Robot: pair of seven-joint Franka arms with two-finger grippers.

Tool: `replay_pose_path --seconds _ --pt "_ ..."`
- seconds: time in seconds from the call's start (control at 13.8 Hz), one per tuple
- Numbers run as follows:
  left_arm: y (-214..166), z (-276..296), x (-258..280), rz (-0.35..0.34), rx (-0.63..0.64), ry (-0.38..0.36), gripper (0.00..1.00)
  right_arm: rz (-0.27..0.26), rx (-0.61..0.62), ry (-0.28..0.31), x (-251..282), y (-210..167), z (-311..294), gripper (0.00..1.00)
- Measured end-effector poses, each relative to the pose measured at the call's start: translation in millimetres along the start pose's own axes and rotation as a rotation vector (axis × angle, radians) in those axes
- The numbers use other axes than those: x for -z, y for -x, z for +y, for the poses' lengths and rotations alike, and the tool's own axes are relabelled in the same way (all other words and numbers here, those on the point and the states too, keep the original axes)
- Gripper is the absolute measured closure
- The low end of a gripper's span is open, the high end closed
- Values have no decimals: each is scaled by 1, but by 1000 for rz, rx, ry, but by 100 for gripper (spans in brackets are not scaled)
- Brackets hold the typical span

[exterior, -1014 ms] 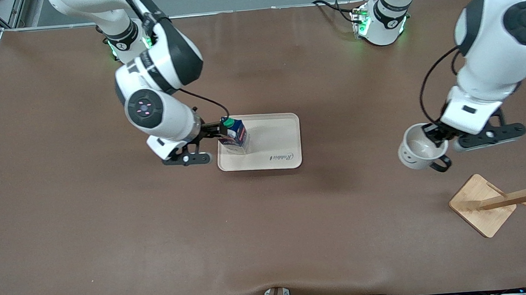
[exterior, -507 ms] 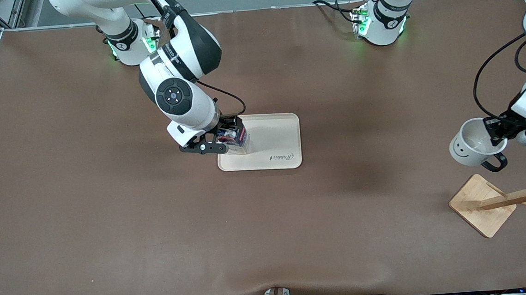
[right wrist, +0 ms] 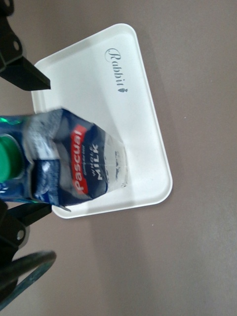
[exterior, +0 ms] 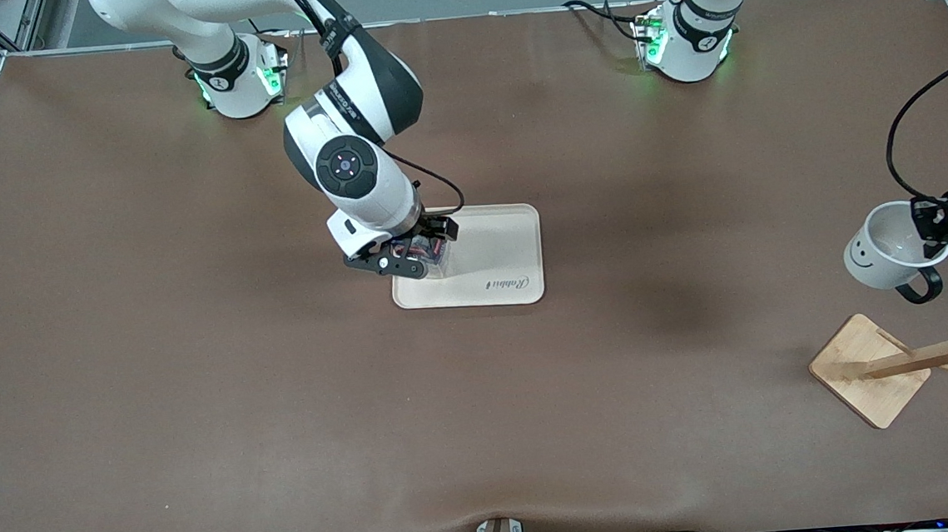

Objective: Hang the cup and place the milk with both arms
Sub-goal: 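Grasp the blue milk carton with the right gripper, then carry the milk carton off the tray with the right gripper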

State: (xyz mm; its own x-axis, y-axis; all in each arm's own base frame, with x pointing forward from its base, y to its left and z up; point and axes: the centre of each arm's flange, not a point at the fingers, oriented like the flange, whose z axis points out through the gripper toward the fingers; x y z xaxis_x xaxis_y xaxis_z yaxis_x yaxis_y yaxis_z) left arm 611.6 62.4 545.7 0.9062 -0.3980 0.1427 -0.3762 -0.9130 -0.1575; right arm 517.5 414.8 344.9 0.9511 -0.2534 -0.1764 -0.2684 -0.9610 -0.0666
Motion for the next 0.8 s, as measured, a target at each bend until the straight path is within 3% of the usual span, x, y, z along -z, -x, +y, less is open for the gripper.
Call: replay_pose_path --seconds 0.29,0.43,0.8 --pt "12 -22 -9 3 -115 32 94 53 -40 -40 -27 -1 6 4" --pt "17 -35 -12 19 -129 57 94 47 -85 -37 -24 1 7 22" --pt "30 -72 -26 66 -116 124 94 -64 -148 83 23 -9 33 25"
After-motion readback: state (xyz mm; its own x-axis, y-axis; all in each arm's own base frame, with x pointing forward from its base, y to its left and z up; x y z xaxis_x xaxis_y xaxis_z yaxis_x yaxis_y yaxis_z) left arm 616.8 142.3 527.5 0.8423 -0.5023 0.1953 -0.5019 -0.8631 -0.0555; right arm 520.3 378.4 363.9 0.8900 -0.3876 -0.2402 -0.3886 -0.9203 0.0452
